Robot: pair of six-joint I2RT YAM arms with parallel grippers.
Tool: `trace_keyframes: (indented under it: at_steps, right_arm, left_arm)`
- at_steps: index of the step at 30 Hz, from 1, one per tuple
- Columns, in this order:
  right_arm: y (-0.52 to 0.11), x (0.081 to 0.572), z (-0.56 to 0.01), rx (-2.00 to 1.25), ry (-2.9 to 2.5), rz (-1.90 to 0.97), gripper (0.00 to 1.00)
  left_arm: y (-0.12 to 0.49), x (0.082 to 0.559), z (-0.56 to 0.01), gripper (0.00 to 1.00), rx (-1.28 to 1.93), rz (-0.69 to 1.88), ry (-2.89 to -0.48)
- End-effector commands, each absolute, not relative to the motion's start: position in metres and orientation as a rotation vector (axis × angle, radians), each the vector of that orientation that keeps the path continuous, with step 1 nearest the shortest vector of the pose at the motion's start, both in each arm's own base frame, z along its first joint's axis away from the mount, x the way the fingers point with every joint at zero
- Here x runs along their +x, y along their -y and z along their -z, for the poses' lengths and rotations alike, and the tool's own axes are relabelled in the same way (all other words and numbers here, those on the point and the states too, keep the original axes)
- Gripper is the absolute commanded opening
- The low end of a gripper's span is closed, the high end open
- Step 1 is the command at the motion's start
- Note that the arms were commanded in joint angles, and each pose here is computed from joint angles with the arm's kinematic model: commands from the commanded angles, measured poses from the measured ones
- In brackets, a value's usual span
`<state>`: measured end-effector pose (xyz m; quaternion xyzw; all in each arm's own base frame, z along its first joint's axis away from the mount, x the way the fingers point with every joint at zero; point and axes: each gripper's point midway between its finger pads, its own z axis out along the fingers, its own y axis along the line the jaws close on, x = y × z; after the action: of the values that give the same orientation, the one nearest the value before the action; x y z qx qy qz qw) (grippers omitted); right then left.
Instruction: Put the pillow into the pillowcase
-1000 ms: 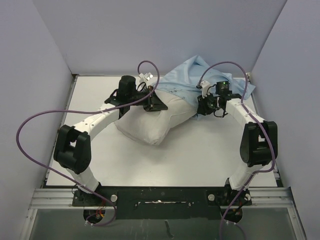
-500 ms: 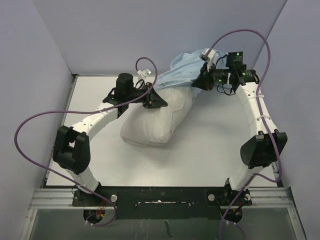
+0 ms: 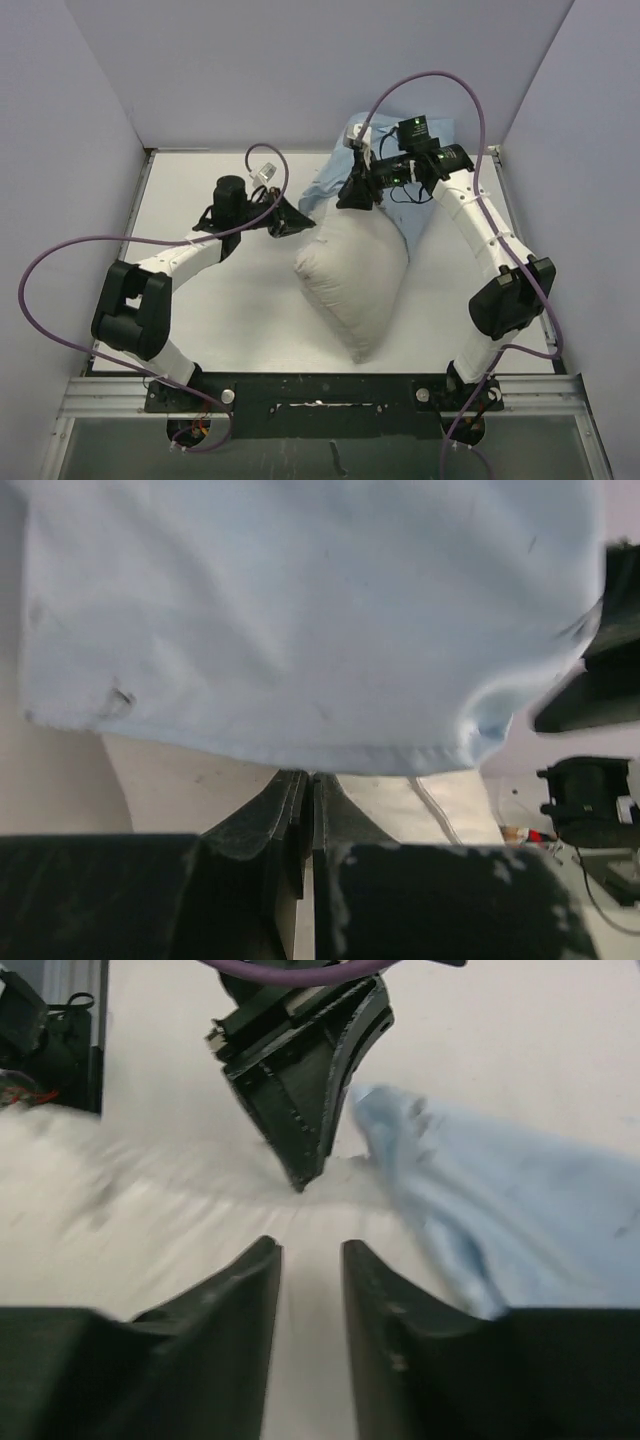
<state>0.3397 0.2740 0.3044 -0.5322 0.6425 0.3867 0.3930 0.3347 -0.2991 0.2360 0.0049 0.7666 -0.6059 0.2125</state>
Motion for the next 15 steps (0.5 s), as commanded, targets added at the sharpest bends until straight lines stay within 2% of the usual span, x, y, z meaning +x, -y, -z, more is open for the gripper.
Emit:
trace_keyframes:
  at_steps: [1, 3, 5, 8, 15]
  right_arm:
    - [-0.270, 0.310, -0.338, -1.424, -1.461, -1.016, 0.41]
    - [-0.264, 0.293, -0.347, -1.476, -1.386, -1.052, 0.58]
    - [-0.253, 0.290, -0.355, -1.464, -1.368, -1.063, 0.66]
    - [-0.235, 0.306, -0.349, -1.382, -1.453, -1.017, 0.69]
    - [-0.189, 0.382, -0.276, -1.149, -1.856, -0.586, 0.69]
  left_arm:
    - [0.275, 0.358, -0.250, 0.00, -0.091, 1.639, -1.960]
    - [0.273, 0.357, -0.240, 0.00, -0.104, 1.634, -1.982]
    - [0.272, 0.357, -0.232, 0.00, -0.107, 1.633, -1.999]
    - [0.271, 0.358, -0.229, 0.00, -0.109, 1.642, -2.001]
    - [0.273, 0.358, -0.231, 0.00, -0.095, 1.665, -2.002]
